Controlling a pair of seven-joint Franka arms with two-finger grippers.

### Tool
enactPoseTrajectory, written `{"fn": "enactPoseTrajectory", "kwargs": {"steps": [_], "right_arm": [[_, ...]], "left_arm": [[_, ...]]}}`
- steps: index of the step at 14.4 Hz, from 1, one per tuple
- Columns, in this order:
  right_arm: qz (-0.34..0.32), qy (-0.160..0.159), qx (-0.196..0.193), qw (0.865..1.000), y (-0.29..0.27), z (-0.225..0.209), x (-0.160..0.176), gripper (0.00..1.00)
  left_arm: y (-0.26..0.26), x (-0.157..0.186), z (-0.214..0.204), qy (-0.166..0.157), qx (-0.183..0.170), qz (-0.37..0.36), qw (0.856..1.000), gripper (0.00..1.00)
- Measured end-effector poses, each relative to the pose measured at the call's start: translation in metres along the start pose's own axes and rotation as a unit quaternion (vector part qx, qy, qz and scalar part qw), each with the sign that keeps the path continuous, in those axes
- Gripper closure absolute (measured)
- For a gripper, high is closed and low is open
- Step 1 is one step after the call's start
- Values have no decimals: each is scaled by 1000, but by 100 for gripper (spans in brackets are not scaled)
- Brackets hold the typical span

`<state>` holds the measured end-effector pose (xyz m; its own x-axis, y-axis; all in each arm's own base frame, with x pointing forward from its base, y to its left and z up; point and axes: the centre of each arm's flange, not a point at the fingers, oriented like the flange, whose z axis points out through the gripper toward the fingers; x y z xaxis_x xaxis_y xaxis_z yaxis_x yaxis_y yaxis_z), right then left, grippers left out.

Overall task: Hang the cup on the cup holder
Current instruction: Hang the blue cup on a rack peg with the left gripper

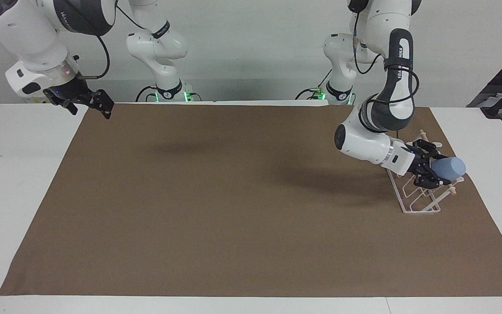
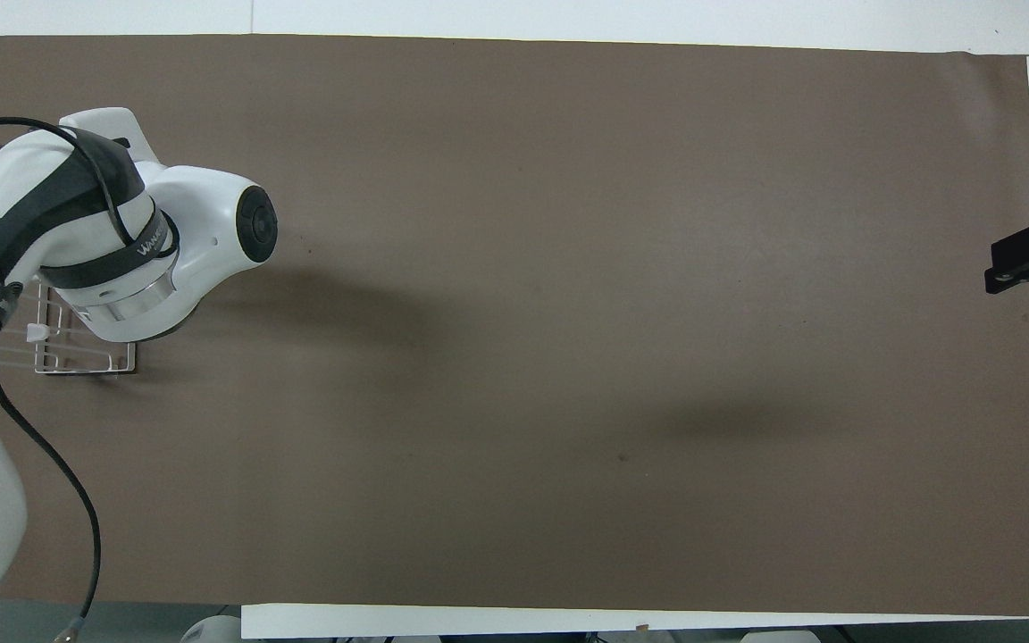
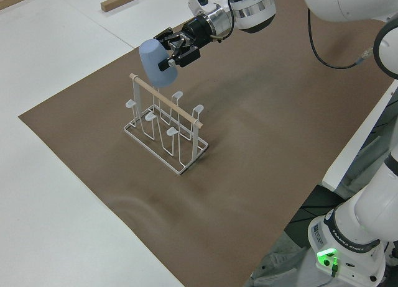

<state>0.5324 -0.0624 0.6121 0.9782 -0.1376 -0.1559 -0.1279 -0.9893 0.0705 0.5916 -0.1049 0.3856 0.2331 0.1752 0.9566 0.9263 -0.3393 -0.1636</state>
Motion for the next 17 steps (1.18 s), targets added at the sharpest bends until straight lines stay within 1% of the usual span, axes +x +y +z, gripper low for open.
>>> {"fn": "enactPoseTrajectory", "kwargs": {"steps": [5, 7, 12, 17], "right_arm": [[-4, 1, 0, 1000, -4, -2, -2, 0], [-5, 0, 0, 1000, -5, -2, -2, 0], [-5, 0, 0, 1000, -5, -2, -2, 0], [-5, 0, 0, 1000, -5, -2, -2, 0]], "left_arm": [[3, -11, 2, -1, 1, -9, 1000, 23], [3, -14, 10, -3, 4, -12, 1000, 23], [7, -16, 16, -17, -11, -13, 1000, 23], [8, -19, 17, -21, -16, -11, 1000, 23]]}}
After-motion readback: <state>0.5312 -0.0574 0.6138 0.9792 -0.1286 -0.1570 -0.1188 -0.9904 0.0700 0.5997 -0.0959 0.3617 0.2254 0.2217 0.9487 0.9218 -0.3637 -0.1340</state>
